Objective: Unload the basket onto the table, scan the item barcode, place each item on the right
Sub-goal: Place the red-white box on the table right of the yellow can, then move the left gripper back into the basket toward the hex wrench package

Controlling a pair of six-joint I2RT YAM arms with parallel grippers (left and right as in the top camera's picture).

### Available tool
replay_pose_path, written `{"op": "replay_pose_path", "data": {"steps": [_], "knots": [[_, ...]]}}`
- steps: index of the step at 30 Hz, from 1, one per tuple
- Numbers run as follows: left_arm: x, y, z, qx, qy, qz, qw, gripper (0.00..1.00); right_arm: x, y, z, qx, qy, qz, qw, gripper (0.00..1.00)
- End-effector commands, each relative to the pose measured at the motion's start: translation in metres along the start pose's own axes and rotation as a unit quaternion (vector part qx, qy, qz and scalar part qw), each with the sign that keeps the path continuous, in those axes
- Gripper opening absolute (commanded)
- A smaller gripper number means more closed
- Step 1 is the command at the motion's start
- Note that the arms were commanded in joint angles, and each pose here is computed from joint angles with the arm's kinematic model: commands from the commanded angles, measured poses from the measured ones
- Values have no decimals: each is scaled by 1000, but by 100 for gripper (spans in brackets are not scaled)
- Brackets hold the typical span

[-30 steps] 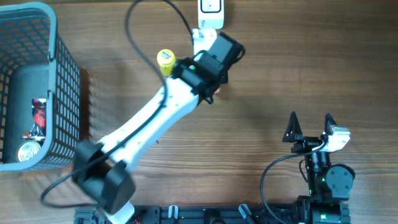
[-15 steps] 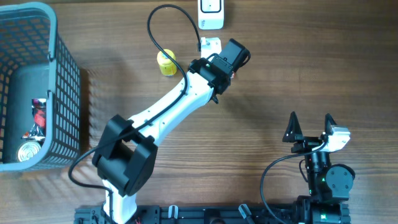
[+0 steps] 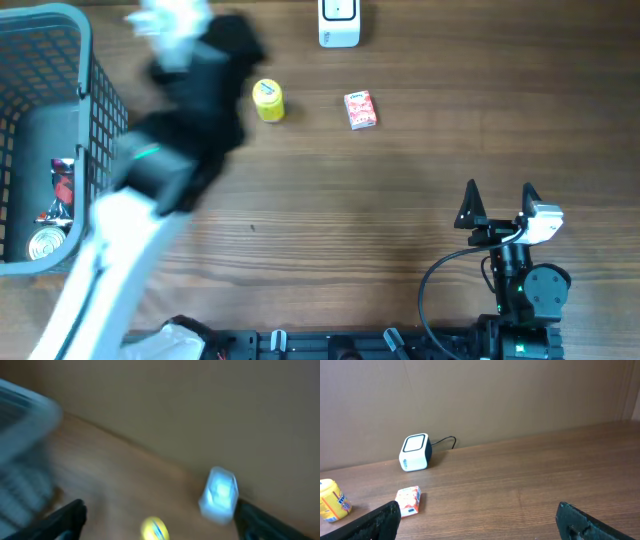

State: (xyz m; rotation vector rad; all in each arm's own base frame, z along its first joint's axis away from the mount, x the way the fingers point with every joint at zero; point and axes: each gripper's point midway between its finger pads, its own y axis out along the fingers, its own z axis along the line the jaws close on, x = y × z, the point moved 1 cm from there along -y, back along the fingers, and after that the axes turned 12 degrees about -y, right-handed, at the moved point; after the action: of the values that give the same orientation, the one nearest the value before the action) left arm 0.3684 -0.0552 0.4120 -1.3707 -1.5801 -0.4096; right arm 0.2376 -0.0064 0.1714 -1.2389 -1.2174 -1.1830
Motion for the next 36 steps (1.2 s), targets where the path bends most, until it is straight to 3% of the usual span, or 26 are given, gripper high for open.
{"op": "replay_pose_path", "data": {"steps": [1, 4, 8, 15, 17, 19, 22, 26, 29, 33, 36], "knots": [[78, -14, 68, 73, -63, -93, 991, 95, 0, 0, 1, 3, 3, 0, 1000, 100], [113, -15, 126, 148, -104, -139, 974, 96, 0, 0, 1, 3, 3, 0, 1000, 100], [121, 8, 188, 224, -141, -124, 956, 98, 0, 0, 1, 2, 3, 0, 1000, 100], [65, 75, 286, 319, -254, 30, 913, 98, 0, 0, 1, 2, 3, 0, 1000, 100], [45, 89, 313, 354, -258, 75, 896, 100, 0, 0, 1, 2, 3, 0, 1000, 100], [29, 102, 331, 365, -229, 125, 894, 100, 0, 0, 1, 3, 3, 0, 1000, 100], [8, 117, 348, 358, -167, 197, 897, 100, 0, 0, 1, 2, 3, 0, 1000, 100], [-1, 121, 358, 362, -146, 225, 893, 99, 0, 0, 1, 2, 3, 0, 1000, 100], [-2, 117, 358, 356, -123, 239, 895, 89, 0, 0, 1, 3, 3, 0, 1000, 100], [-11, 111, 342, 304, -93, 287, 903, 88, 0, 0, 1, 2, 3, 0, 1000, 100], [-12, 108, 328, 262, -72, 308, 912, 82, 0, 0, 1, 3, 3, 0, 1000, 100]]}}
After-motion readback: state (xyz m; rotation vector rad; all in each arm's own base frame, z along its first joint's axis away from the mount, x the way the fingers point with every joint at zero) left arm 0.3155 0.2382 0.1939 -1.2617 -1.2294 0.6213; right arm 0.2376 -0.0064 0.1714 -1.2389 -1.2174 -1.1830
